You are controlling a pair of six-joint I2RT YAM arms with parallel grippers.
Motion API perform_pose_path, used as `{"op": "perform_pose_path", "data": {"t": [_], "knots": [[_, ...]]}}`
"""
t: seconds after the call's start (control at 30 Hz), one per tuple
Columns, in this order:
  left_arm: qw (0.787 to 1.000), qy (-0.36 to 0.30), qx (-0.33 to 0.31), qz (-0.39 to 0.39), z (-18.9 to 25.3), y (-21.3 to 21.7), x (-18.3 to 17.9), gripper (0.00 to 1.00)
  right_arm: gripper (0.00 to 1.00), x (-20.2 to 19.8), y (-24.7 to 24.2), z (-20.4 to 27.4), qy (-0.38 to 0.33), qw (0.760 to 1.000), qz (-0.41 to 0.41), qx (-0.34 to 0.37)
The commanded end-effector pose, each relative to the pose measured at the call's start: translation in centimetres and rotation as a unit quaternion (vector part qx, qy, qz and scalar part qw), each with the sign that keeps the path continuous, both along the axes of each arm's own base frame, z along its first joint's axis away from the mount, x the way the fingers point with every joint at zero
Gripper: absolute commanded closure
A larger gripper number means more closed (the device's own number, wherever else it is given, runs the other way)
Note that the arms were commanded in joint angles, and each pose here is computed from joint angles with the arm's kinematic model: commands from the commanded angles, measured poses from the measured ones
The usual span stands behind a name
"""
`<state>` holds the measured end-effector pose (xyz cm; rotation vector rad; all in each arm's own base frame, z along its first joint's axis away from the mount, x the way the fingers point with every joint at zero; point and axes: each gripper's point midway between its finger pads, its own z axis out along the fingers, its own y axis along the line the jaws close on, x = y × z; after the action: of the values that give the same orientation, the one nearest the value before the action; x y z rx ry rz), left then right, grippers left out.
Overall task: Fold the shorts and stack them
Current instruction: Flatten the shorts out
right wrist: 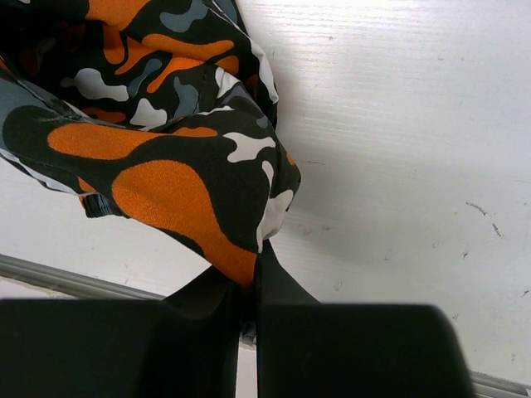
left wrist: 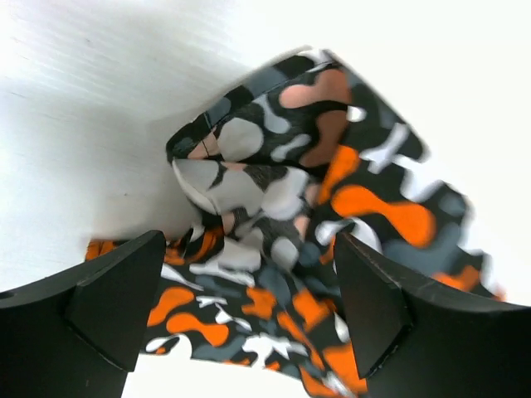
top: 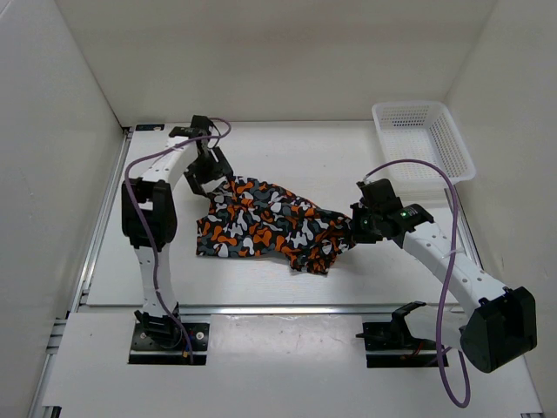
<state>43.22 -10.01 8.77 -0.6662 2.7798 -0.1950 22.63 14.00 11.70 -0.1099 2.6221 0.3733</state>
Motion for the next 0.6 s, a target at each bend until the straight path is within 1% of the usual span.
{"op": "perform_pose_path", "data": {"t": [0.0,0.07,0.13,0.17,0.23,0.3,0.37,0.4,0.47,0.5,0.53,0.57], "knots": [[0.997,0.056,0.048,-0.007,-1.5,-0.1,-2.6,0.08,1.0,0.5,0.6,1.1,-0.018,1.0,0.005,0.013],[0.998,0.05,0.031,-0.011,-1.8,-0.7,-2.5,0.11,1.0,0.5,0.6,1.1,-0.018,1.0,0.005,0.013],[0.998,0.051,0.028,-0.018,-1.9,-0.8,-2.8,0.14,1.0,0.5,0.6,1.1,-0.018,1.0,0.005,0.013],[0.998,0.057,0.023,-0.02,-2.2,-0.9,-3.1,0.19,1.0,0.6,0.7,1.4,-0.022,1.0,0.006,0.015],[0.998,0.048,0.017,-0.027,-1.2,-1.1,-3.4,0.27,1.0,0.6,0.7,1.4,-0.022,1.0,0.006,0.015],[0.998,0.046,0.024,-0.031,-0.8,-0.7,-4.0,0.4,1.0,0.6,0.7,1.2,-0.018,1.0,0.005,0.013],[0.999,0.028,0.026,-0.03,0.4,-0.4,-4.3,0.43,1.0,0.8,0.8,1.5,-0.022,1.0,0.006,0.015],[0.999,0.021,0.024,-0.029,1.0,-0.4,-4.3,0.48,1.0,0.8,0.8,1.5,-0.022,1.0,0.006,0.015],[0.999,0.008,0.027,-0.028,2.0,-0.2,-4.5,0.51,1.0,1.0,0.9,1.4,-0.022,1.0,0.006,0.015],[0.999,0.013,0.028,-0.028,1.7,-0.1,-4.8,0.55,1.0,1.0,0.9,1.4,-0.022,1.0,0.006,0.015],[0.999,0.008,0.027,-0.028,2.1,-0.1,-4.8,0.69,1.0,1.0,0.9,1.4,-0.023,1.0,0.009,0.013],[0.999,0.008,0.027,-0.028,2.1,-0.1,-4.8,0.78,1.0,1.1,0.9,1.2,-0.019,1.0,0.009,0.011]]}}
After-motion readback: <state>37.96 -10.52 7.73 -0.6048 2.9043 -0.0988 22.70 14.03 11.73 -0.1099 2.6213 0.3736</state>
